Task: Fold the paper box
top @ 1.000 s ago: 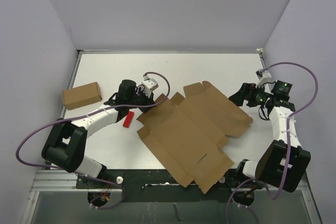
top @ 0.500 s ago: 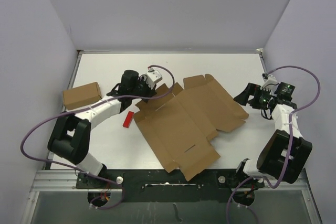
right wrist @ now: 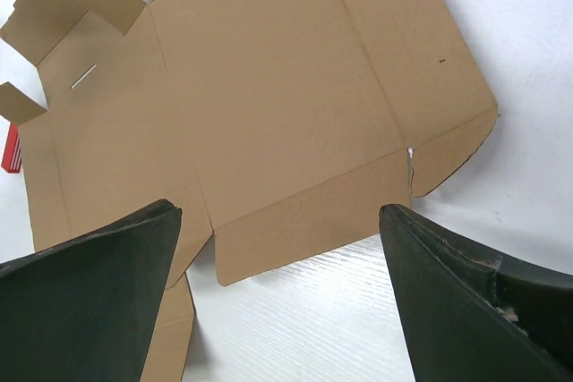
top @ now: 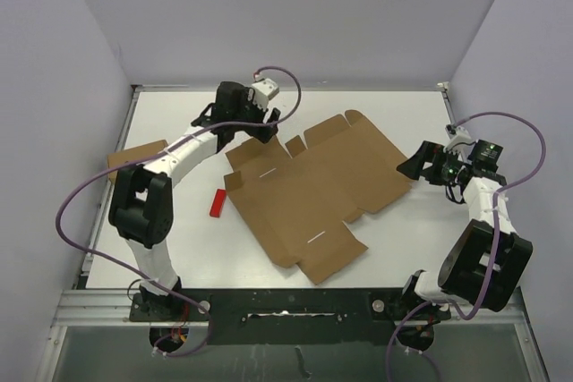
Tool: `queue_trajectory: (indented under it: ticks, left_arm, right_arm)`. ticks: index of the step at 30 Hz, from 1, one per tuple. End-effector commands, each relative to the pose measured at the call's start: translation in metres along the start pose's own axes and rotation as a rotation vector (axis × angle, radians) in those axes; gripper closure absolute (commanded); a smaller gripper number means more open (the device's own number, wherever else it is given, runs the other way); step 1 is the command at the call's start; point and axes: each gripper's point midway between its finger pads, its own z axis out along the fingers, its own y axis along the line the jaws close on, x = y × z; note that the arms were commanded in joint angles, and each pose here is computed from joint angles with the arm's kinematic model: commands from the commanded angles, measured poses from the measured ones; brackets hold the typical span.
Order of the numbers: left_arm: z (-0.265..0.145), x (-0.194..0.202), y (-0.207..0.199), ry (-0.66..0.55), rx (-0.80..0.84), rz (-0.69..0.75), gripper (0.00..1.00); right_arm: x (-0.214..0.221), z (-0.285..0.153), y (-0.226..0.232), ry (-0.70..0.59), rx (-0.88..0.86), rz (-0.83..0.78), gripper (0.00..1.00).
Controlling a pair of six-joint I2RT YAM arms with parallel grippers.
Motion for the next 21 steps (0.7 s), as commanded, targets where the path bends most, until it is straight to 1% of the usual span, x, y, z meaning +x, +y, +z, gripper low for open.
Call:
queue_trajectory:
  ticks: [1,3,6,9,12,13,18,21]
  left_arm:
    - [-0.005,-0.073,-0.006,-0.218,0.156,-0.254,0.26]
    - [0.003,-0.085,-0.013,-0.216,0.257,-0.348,0.26]
    - [0.027,-0.084,-0.022,-0.131,0.371,-0.481,0.26]
    - [0.049,-0.081,-0.031,-0.064,0.465,-0.554,0.26]
    - [0.075,-0.07,-0.029,-0.012,0.46,-0.583,0.26]
    - [0.08,-0.074,-0.027,-0.015,0.458,-0.583,0.26]
    - [0.111,-0.062,-0.034,0.033,0.496,-0.649,0.29]
    - [0.126,-0.053,-0.04,0.047,0.506,-0.665,0.29]
  right_arm:
    - [-0.015,-0.002,0.008,-0.046,-0.056,-0.035,0.02]
    - [-0.015,-0.001,0.01,-0.045,-0.071,-0.036,0.02]
    - [-0.016,-0.001,0.012,-0.046,-0.084,-0.042,0.02]
    - [-0.016,-0.001,0.014,-0.046,-0.1,-0.046,0.02]
    - [-0.016,-0.001,0.015,-0.045,-0.107,-0.045,0.02]
    - [-0.016,0.0,0.015,-0.044,-0.107,-0.045,0.02]
    - [-0.016,0.001,0.013,-0.038,-0.106,-0.042,0.02]
    - [-0.016,0.002,0.013,-0.036,-0.107,-0.04,0.02]
